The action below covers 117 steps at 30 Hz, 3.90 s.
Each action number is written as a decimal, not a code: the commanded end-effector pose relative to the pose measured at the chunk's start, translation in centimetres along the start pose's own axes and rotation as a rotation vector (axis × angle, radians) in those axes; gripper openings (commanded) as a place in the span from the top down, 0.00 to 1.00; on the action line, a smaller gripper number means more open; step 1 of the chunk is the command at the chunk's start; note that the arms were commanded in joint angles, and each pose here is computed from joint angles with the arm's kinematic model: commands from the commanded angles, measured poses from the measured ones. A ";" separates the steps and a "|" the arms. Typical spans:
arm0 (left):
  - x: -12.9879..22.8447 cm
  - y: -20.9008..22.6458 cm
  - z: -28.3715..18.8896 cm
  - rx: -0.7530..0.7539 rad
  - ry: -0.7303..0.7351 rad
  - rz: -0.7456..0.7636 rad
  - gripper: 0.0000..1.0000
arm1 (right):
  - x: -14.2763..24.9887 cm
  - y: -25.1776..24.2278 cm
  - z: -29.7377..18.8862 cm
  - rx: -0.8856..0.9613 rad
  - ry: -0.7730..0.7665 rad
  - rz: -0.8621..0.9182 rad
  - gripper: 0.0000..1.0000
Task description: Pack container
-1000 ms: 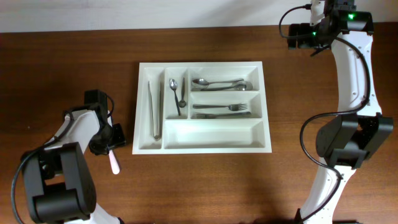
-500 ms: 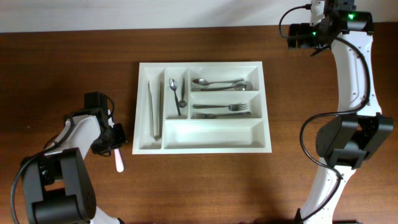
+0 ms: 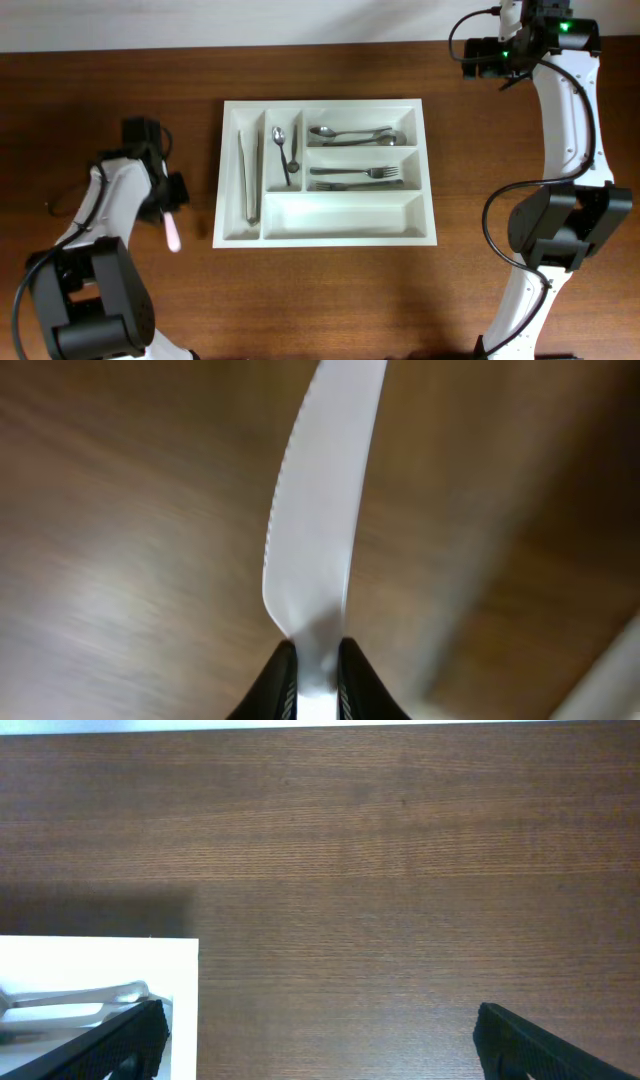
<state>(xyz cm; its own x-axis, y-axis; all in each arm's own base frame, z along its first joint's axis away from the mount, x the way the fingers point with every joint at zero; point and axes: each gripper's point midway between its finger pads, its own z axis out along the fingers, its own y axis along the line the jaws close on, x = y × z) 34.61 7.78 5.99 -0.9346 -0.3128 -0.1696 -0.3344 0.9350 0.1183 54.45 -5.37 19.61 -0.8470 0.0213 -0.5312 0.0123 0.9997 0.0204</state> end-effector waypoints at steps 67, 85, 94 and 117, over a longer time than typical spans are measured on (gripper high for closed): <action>-8.3 -6.8 -14.0 0.113 -0.317 0.156 0.01 | -1.0 0.3 -1.6 0.000 -0.042 -0.001 0.01; -9.1 -3.0 -13.3 0.097 -0.301 0.068 0.01 | -1.0 0.3 -1.6 0.000 -0.042 -0.001 0.01; -9.1 -3.0 -13.3 0.097 -0.301 0.068 0.01 | -1.0 0.3 -1.6 0.000 -0.042 -0.001 0.01; -9.1 -3.0 -13.3 0.097 -0.301 0.068 0.01 | -2.7 1.4 -6.7 -0.002 -0.140 -0.021 0.01</action>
<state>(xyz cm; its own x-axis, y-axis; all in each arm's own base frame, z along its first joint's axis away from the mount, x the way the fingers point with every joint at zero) 42.45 5.62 19.05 -0.8863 -0.1885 -0.4231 -0.2378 0.9690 0.0664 54.40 -5.15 19.99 -0.8434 0.0176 -0.5369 0.0083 0.9998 0.0196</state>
